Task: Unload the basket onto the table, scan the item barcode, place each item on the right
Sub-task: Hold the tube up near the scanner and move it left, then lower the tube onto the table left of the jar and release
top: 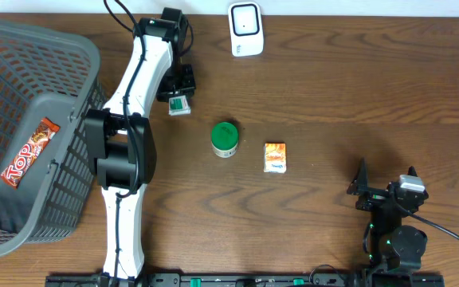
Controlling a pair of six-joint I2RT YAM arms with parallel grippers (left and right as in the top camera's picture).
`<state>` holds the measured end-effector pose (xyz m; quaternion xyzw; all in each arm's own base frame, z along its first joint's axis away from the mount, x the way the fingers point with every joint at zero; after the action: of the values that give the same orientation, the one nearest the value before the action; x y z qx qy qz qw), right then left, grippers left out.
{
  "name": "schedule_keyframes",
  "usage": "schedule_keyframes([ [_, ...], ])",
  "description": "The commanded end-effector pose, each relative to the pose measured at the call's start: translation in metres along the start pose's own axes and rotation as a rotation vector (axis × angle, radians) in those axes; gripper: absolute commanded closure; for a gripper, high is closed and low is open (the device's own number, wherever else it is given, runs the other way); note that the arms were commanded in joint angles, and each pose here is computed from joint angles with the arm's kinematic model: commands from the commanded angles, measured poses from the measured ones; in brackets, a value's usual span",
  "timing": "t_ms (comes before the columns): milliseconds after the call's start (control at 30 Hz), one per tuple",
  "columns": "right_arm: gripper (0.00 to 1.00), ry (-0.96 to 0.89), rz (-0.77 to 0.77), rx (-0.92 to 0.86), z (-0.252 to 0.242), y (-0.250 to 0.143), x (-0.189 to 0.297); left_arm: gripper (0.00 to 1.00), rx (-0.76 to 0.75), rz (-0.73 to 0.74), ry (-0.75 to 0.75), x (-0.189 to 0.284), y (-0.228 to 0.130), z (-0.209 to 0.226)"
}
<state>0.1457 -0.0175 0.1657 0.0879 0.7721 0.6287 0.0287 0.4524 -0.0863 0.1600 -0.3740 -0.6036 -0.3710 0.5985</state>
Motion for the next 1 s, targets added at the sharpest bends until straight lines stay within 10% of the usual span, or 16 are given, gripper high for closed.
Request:
schedule_keyframes([
  [0,0.01,0.012,-0.003,0.012,0.002,0.0,0.0,0.56,-0.032,0.011,0.059,0.003,-0.006,0.006],
  [800,0.01,0.012,-0.003,0.012,0.002,0.0,0.0,0.55,-0.184,0.261,0.208,-0.06,-0.081,-0.006],
  [967,0.01,0.012,-0.003,0.012,0.002,0.0,0.0,0.41,-0.245,0.251,0.204,-0.051,-0.098,-0.019],
])
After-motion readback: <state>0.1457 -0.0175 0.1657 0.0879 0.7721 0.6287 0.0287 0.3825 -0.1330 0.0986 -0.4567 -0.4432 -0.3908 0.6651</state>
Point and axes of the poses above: each gripper's point midway between its finger pads, its own x axis back along the fingers, its own z axis along the line the jaws close on, y = z × x, the point moved 10 cm from there along x, back along the fingers, and after that the axes turned 15 degrees about x, right-handed, at the moved point
